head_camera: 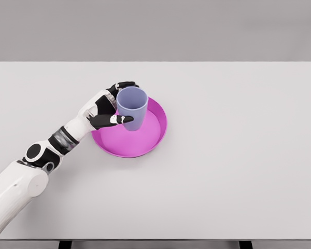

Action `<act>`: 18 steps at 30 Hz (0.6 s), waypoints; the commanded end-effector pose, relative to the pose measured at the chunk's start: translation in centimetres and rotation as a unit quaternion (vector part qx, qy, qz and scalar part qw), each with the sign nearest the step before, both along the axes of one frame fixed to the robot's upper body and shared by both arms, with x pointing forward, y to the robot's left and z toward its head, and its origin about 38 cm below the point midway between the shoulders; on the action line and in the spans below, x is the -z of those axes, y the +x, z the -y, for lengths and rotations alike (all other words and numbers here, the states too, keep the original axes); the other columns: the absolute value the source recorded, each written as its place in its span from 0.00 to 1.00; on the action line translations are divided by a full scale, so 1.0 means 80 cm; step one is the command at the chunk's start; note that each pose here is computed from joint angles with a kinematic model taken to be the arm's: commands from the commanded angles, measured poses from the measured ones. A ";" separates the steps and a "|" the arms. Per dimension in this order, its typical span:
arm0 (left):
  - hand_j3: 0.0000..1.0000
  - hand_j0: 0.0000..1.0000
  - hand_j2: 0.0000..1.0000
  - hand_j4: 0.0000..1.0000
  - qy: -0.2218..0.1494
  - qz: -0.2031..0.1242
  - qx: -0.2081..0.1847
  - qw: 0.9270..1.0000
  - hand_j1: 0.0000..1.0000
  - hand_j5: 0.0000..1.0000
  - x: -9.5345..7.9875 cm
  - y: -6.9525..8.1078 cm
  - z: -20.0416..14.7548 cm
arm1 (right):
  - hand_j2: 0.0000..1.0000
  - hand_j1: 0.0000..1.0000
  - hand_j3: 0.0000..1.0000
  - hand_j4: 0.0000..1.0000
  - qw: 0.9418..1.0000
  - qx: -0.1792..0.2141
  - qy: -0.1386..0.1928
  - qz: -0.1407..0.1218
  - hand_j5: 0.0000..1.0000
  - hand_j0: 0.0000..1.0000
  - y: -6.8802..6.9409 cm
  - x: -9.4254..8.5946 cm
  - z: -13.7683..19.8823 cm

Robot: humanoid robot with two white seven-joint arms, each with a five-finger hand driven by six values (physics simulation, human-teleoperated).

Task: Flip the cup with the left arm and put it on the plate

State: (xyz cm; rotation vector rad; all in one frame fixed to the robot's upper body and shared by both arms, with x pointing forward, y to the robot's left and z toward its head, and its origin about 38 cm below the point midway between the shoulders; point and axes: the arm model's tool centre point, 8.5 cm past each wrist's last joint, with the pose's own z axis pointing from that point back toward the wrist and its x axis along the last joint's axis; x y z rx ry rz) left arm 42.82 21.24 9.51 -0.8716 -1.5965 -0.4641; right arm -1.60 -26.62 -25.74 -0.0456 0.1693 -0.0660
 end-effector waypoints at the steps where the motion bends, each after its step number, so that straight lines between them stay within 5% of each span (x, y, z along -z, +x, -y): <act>1: 0.88 0.88 0.88 0.88 -0.002 -0.001 0.000 1.000 0.88 0.88 0.000 0.000 0.000 | 1.00 1.00 1.00 1.00 1.000 0.000 0.000 0.000 1.00 1.00 0.000 0.000 0.000; 8: 1.00 1.00 1.00 1.00 0.001 -0.002 0.000 1.000 1.00 1.00 0.000 0.000 -0.002 | 1.00 1.00 1.00 1.00 1.000 0.000 0.000 0.000 1.00 1.00 0.000 0.000 0.000; 15: 1.00 1.00 1.00 1.00 0.001 0.003 -0.002 1.000 1.00 1.00 -0.003 -0.001 -0.007 | 1.00 1.00 1.00 1.00 1.000 0.000 0.000 -0.001 1.00 1.00 -0.001 0.000 0.000; 18: 1.00 1.00 1.00 1.00 0.034 0.033 -0.011 0.999 1.00 1.00 -0.035 0.001 -0.052 | 1.00 1.00 1.00 1.00 1.000 0.000 0.000 0.000 1.00 1.00 0.000 0.000 0.000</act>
